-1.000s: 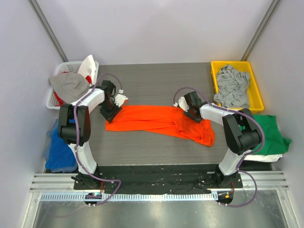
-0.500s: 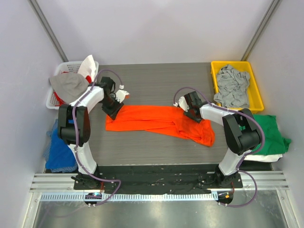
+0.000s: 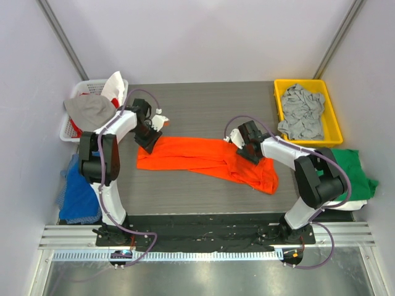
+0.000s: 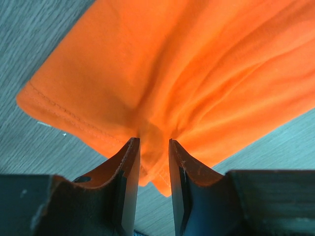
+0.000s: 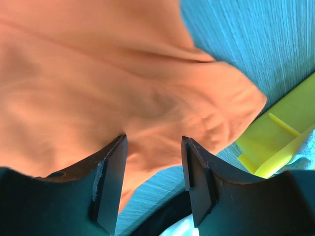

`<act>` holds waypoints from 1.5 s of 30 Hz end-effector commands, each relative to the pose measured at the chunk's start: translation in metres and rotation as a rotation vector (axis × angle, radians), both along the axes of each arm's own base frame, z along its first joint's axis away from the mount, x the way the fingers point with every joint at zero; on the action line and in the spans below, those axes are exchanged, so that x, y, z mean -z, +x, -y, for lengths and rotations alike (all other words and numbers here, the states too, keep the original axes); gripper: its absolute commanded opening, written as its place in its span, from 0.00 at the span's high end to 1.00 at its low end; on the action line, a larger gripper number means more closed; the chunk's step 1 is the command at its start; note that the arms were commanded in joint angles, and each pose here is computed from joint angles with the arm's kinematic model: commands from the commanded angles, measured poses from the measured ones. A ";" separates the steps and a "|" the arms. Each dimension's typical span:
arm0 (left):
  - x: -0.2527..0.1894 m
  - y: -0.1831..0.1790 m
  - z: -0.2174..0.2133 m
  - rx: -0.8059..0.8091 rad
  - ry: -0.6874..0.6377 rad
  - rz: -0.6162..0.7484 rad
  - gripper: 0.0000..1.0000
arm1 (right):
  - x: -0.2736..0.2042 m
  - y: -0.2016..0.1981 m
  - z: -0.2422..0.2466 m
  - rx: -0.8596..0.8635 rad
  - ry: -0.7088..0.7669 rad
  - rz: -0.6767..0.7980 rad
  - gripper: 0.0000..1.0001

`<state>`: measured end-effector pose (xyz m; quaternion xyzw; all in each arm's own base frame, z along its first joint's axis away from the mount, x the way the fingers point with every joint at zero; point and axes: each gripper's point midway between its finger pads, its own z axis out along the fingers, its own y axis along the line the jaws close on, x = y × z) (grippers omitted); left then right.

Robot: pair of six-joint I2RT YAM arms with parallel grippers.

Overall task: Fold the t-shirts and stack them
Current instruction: Fold the tshirt

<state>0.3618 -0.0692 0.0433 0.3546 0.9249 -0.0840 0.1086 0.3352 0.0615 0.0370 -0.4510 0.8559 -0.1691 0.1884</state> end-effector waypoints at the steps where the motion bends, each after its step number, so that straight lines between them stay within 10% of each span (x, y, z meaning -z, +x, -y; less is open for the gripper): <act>1: -0.006 0.014 0.006 -0.011 -0.024 0.038 0.66 | -0.017 -0.011 -0.013 -0.012 0.059 0.017 0.44; 26: -0.026 -0.021 -0.004 0.030 0.008 0.043 0.66 | -0.007 -0.037 -0.013 -0.038 0.018 -0.022 0.43; 32: -0.019 -0.018 -0.014 0.053 0.067 0.062 0.49 | -0.006 -0.038 -0.016 -0.039 0.021 -0.024 0.43; 45: -0.008 -0.006 -0.016 0.058 0.084 0.083 0.47 | -0.001 -0.044 -0.011 -0.040 0.006 -0.035 0.43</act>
